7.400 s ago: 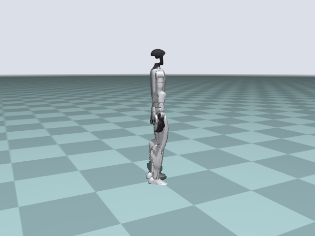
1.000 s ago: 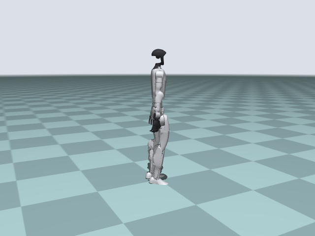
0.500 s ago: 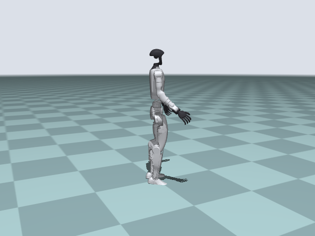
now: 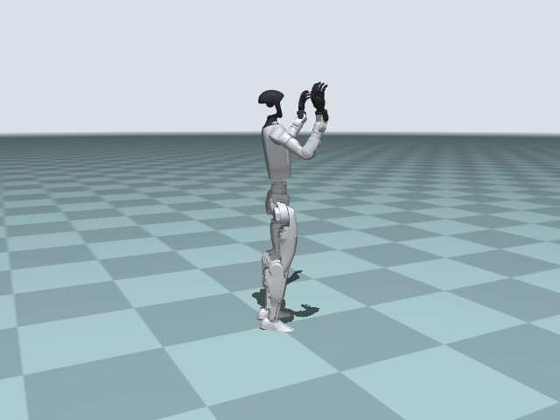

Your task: Upper body actions

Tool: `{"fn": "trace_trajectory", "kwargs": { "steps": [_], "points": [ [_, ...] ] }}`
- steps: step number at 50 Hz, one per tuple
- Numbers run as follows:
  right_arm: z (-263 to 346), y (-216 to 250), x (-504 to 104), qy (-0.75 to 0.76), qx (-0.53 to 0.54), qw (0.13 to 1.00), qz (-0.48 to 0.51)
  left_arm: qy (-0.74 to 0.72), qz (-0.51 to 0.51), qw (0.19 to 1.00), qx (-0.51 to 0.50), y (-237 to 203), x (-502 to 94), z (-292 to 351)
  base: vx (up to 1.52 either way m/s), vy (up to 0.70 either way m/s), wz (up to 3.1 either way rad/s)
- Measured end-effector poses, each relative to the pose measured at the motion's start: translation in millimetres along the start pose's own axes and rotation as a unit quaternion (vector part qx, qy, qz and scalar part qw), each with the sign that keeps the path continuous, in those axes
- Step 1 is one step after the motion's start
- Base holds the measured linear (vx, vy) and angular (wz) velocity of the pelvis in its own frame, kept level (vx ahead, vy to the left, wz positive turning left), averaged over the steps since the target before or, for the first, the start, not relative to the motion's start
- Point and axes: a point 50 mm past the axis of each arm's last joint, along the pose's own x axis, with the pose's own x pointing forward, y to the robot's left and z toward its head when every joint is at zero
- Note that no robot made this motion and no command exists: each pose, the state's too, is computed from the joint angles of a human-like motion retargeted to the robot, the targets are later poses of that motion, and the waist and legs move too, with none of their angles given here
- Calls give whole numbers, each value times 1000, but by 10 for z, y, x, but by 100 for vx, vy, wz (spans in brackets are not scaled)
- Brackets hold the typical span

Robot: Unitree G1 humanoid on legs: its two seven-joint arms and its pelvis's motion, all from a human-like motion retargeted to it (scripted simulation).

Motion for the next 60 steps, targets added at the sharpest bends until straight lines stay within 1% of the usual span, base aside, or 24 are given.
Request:
{"fn": "trace_trajectory", "kwargs": {
  "steps": [5,11,15,22,25,27,30,32,35,42,45,50,60],
  "points": [
    [286,-91,191,-92,-12,995,-44,-80,9,996,42,-71,154,331,7,2,5],
    [408,-120,207,-131,-2,990,-47,-122,9,992,36,-145,175,514,0,0,0],
    [364,-134,176,-121,-7,992,-46,-125,22,992,22,-111,162,538,0,0,0],
    [179,-119,108,-63,-3,997,-45,-86,99,989,-68,44,114,444,0,0,0],
    [111,-80,81,-35,10,998,-45,-76,116,987,-84,83,113,401,0,0,0],
    [82,-47,67,-17,27,999,-44,-88,121,986,-71,98,119,407,0,0,0],
    [87,-10,64,-6,58,997,-41,-134,119,984,-20,106,127,483,0,0,0],
    [137,2,76,-22,70,997,-38,-173,108,979,21,85,127,568,0,0,0],
    [253,6,107,-71,61,995,-31,-231,86,967,68,15,105,711,0,0,0],
    [611,34,122,-220,25,975,-5,-305,28,950,68,-200,25,961,0,0,0],
    [700,36,118,-264,3,965,-1,-316,21,946,75,-236,10,998,0,0,0],
    [649,8,124,-263,-36,964,-18,-273,48,959,66,-207,18,866,0,0,0],
    [157,-101,58,-67,7,996,-57,-101,126,987,-13,24,4,275,0,0,0]
  ]
}}
